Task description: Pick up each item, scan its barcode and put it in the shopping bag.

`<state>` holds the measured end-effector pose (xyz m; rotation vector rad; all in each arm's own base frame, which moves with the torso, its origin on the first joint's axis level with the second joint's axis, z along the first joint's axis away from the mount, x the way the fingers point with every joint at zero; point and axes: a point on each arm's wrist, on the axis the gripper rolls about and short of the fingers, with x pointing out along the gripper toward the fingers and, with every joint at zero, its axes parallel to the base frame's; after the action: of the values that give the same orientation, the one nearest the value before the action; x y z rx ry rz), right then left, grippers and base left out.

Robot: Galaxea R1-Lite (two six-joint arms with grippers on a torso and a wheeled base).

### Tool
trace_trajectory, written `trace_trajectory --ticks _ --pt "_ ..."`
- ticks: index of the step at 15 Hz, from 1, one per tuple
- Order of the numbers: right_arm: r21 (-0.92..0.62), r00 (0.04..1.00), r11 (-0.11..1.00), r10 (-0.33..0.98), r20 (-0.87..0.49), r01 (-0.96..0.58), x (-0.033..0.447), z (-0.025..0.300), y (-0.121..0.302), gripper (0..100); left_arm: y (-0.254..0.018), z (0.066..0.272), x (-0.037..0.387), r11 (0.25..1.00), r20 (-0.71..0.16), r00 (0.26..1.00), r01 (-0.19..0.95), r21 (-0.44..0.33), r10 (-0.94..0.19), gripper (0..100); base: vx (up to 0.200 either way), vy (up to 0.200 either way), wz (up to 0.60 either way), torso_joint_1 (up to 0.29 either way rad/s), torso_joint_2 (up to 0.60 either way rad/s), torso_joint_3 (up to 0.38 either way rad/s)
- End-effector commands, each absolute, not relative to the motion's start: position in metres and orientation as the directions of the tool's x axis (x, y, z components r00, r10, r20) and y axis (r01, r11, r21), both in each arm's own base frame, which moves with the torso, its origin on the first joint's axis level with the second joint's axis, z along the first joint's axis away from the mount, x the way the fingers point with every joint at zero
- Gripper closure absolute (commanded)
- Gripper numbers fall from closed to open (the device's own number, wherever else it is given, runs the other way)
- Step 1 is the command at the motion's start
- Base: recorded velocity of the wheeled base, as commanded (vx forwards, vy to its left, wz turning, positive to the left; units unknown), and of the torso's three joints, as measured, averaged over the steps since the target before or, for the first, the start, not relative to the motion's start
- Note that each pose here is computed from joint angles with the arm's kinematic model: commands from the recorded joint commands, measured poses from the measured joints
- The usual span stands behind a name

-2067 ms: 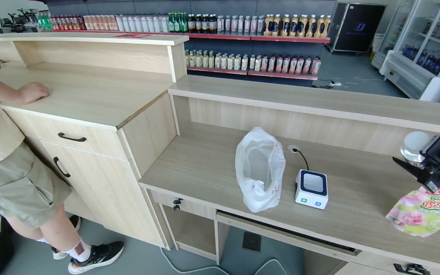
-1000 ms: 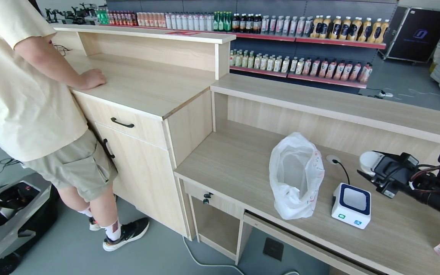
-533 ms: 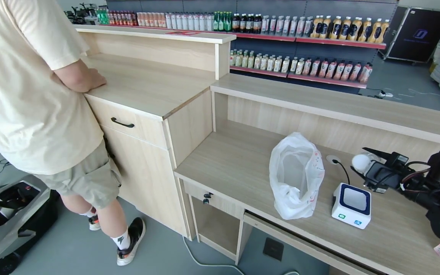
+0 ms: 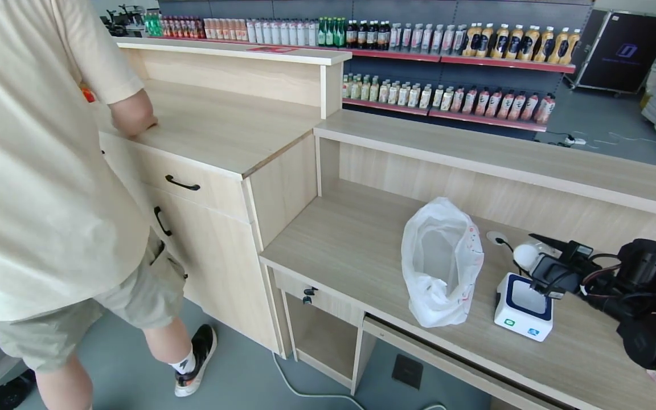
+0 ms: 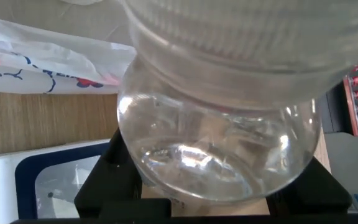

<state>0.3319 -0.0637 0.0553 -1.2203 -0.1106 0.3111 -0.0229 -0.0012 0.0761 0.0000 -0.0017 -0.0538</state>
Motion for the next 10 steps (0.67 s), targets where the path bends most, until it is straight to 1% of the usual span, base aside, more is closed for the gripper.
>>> trace_trajectory --ticks 1,6,10 --pt "-0.929 0.945 0.310 0.312 -0.102 -0.203 0.336 0.040 -0.058 100 -0.001 0.076 -0.023 0.999 0.002 0.999 0.054 0.000 -0.054 0 0.000 0.000 0.00 0.000 0.00 0.000" --pt "-0.919 0.939 0.314 0.316 -0.137 -0.239 0.338 0.026 -0.058 100 -0.001 0.076 -0.023 0.999 0.002 0.999 0.054 0.000 -0.054 0 0.000 0.000 0.00 0.000 0.00 0.000" --pt "-0.926 0.935 0.300 0.334 -0.122 -0.228 0.348 0.023 -0.052 100 -0.001 0.076 -0.023 0.999 0.002 0.999 0.054 0.000 -0.054 0 0.000 0.000 0.00 0.000 0.00 0.000"
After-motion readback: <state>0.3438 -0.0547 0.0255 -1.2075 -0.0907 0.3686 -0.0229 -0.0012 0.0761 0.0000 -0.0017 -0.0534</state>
